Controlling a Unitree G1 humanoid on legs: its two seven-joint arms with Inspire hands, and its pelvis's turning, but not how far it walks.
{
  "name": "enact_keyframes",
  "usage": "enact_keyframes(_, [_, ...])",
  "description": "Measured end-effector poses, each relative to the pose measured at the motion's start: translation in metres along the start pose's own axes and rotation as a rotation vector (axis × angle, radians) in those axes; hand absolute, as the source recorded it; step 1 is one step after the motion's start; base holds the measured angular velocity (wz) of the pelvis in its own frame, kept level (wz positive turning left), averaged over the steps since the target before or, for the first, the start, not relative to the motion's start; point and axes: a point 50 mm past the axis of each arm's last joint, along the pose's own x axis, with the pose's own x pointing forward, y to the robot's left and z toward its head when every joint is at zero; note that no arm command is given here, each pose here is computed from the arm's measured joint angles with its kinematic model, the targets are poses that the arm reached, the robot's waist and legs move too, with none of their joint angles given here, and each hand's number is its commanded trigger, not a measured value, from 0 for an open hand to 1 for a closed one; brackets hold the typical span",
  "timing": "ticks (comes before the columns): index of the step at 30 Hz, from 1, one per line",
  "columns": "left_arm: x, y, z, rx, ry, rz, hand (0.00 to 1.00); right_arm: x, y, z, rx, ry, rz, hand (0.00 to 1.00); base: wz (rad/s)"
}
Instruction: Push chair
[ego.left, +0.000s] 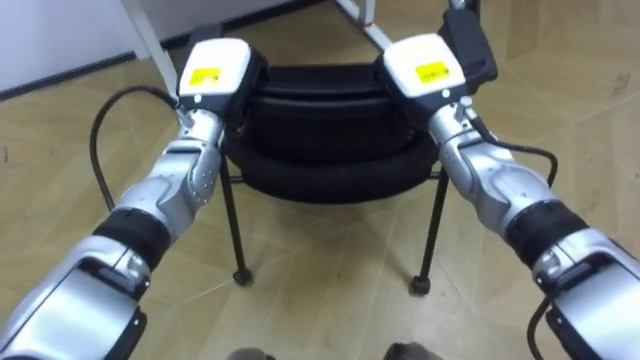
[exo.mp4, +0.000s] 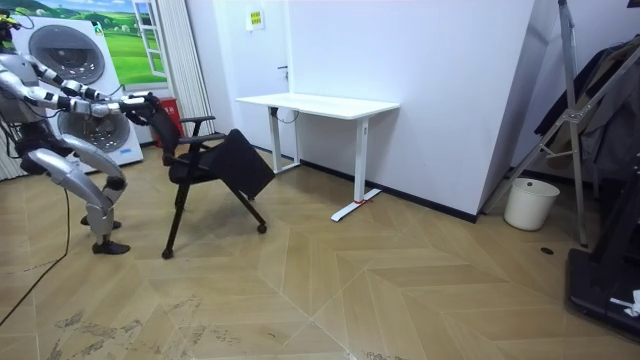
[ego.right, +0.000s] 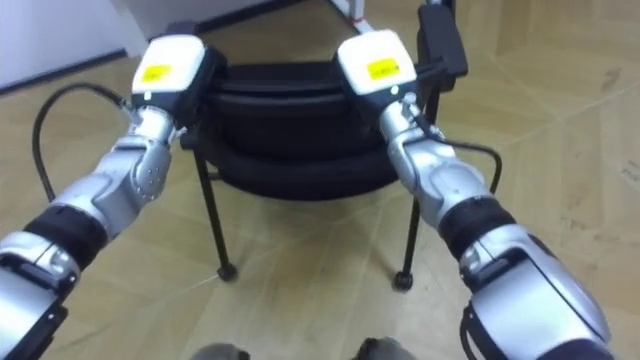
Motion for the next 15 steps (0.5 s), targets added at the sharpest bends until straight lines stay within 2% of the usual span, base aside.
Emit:
enact_keyframes(3, [-0.005,-0.010,0.003,-0.019,0.012,-0.027,1.00,-0.008,0.010,-0.002,0.002,0.004,0.027,1.00,0.51])
enact_keyframes(6, [-0.012,-0.021,0.005,-0.031,0.021,-0.045,1.00,-0.015,0.018,-0.004,-0.003,0.002,0.051,1.00,-0.07])
enact_keyframes(15, [-0.014,-0.023,0.006,-0.028,0.014,-0.051,1.00,-0.019,0.024,-0.003,-0.001,0.003,0.046,1.00,-0.10])
